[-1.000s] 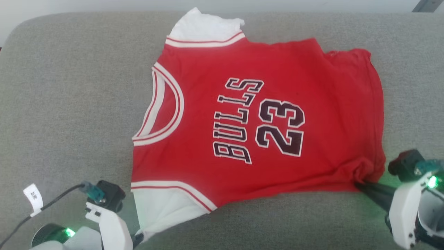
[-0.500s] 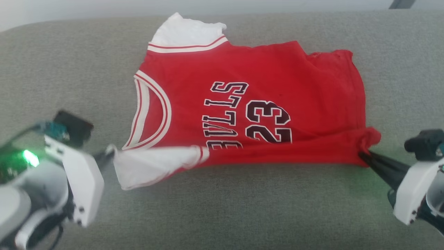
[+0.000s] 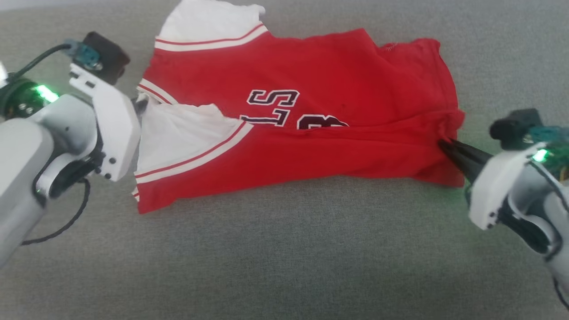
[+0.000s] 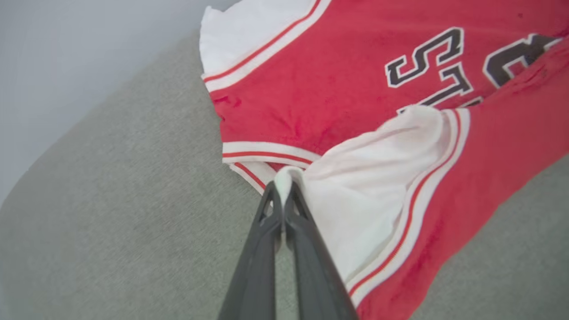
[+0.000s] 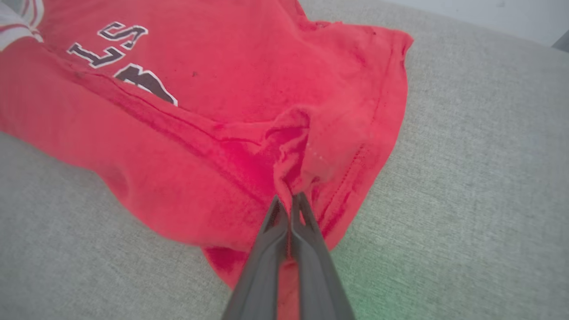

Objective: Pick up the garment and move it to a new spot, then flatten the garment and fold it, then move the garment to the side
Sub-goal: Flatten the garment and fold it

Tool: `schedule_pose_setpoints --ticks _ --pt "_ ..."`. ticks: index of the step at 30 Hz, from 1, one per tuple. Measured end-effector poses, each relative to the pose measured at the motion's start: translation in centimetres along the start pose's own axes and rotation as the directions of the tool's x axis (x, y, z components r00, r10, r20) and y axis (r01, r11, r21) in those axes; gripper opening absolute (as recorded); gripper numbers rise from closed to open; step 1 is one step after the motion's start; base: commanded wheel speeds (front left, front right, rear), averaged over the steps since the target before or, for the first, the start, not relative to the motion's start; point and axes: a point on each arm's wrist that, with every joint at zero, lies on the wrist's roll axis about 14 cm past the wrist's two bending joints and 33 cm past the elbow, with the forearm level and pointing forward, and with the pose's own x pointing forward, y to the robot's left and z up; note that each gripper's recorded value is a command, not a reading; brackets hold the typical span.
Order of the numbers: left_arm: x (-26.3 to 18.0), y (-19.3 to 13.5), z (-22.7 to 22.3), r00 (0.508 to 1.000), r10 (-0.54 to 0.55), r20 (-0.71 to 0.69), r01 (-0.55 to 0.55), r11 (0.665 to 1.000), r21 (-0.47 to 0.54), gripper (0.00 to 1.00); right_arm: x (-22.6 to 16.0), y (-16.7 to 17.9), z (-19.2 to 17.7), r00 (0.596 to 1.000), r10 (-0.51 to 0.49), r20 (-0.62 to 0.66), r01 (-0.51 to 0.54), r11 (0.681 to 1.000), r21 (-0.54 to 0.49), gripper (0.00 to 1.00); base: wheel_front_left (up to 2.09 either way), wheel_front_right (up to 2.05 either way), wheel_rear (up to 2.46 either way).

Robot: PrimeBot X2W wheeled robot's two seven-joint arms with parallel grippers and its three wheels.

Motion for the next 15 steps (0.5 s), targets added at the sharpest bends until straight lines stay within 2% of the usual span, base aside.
schedule_pose_setpoints --ticks 7,14,15 --pt "4.5 -0.4 -3.4 0.988 -0.052 -0.143 0.045 0.997 -0.056 0.00 2.3 0.7 -1.6 0.996 0.017 -0.082 -0.015 1.000 0.018 0.00 0.00 0.00 0.00" --pt "6.4 -0.4 -6.2 0.967 -0.073 -0.244 0.042 0.991 -0.131 0.00 3.4 0.8 -2.5 0.986 0.029 -0.164 -0.024 0.999 0.038 0.00 0.00 0.00 0.00" --pt "6.5 -0.4 -6.3 0.966 -0.073 -0.249 0.039 0.989 -0.141 0.15 3.5 0.8 -2.5 0.985 0.030 -0.171 -0.023 0.999 0.043 0.00 0.00 0.00 0.00"
